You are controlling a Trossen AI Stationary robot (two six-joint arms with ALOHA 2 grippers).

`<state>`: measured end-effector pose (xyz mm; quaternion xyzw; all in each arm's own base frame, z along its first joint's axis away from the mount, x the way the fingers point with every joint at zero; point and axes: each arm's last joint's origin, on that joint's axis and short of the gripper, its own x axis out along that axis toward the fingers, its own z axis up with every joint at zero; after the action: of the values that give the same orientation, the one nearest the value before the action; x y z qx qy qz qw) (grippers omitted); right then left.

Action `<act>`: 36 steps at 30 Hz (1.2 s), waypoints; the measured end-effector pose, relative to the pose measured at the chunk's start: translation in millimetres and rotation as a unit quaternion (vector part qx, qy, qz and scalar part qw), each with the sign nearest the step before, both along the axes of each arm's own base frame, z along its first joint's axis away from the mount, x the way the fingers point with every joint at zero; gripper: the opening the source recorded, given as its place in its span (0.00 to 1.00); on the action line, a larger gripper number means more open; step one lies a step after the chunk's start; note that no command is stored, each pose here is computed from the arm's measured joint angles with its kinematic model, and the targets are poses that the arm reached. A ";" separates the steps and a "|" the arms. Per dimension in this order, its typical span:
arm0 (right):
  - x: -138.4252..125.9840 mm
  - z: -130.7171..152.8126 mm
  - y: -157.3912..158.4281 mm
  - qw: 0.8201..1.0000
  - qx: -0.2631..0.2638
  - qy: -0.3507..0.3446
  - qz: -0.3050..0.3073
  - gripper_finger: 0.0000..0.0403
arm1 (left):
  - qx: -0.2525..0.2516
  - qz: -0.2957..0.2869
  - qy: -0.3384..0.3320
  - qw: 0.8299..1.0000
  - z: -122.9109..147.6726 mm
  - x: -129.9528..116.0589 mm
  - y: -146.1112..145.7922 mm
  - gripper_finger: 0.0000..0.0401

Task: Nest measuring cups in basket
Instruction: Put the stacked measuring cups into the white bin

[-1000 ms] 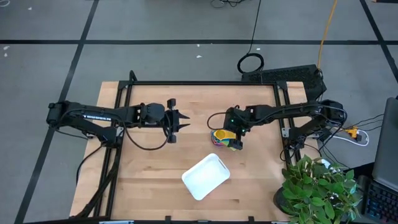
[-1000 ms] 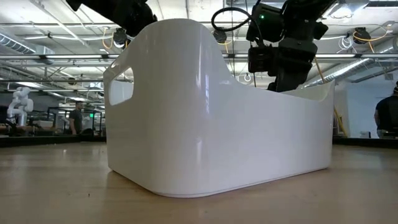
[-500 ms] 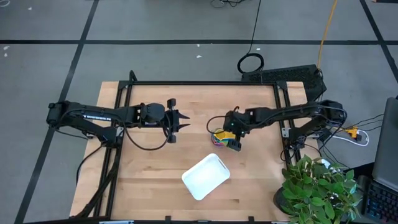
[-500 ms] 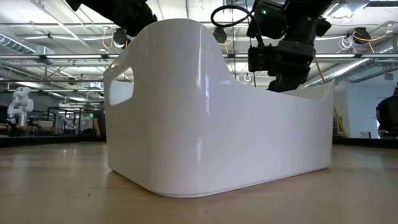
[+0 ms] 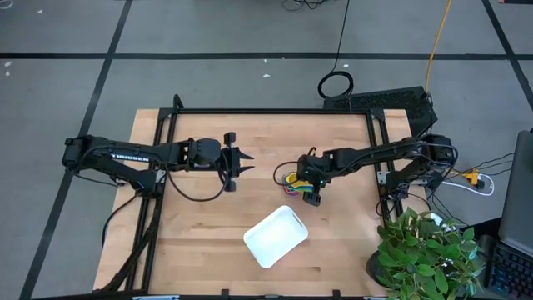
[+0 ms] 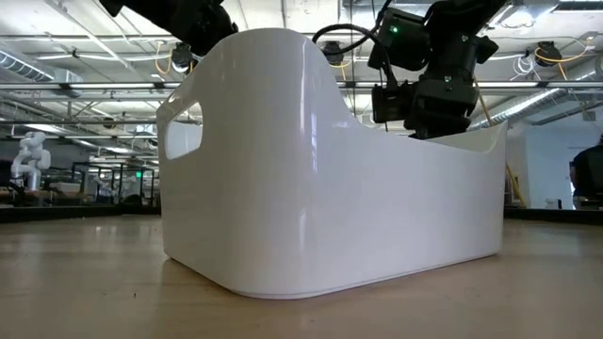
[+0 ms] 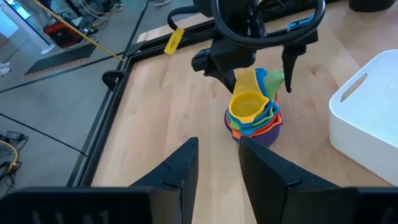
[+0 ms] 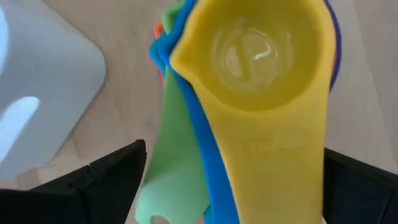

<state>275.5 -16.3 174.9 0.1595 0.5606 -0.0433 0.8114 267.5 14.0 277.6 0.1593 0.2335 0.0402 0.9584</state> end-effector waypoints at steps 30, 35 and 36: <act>-3.3 -1.5 -0.2 0.999 -0.034 0.016 0.039 0.41 | 0.005 0.013 0.000 1.000 0.2 -0.1 0.8 0.30; -3.3 -1.5 -0.1 0.998 -0.036 0.015 0.047 0.39 | 0.003 0.014 -0.001 1.000 0.2 -0.1 0.8 0.30; -3.3 -1.5 -0.1 0.998 -0.036 0.015 0.047 0.40 | 0.003 0.014 -0.001 1.000 0.2 -0.1 0.8 0.30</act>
<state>272.3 -16.4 173.3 0.1032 0.5776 -0.0271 0.8093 267.4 14.8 277.8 0.1586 0.2348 0.0540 0.9575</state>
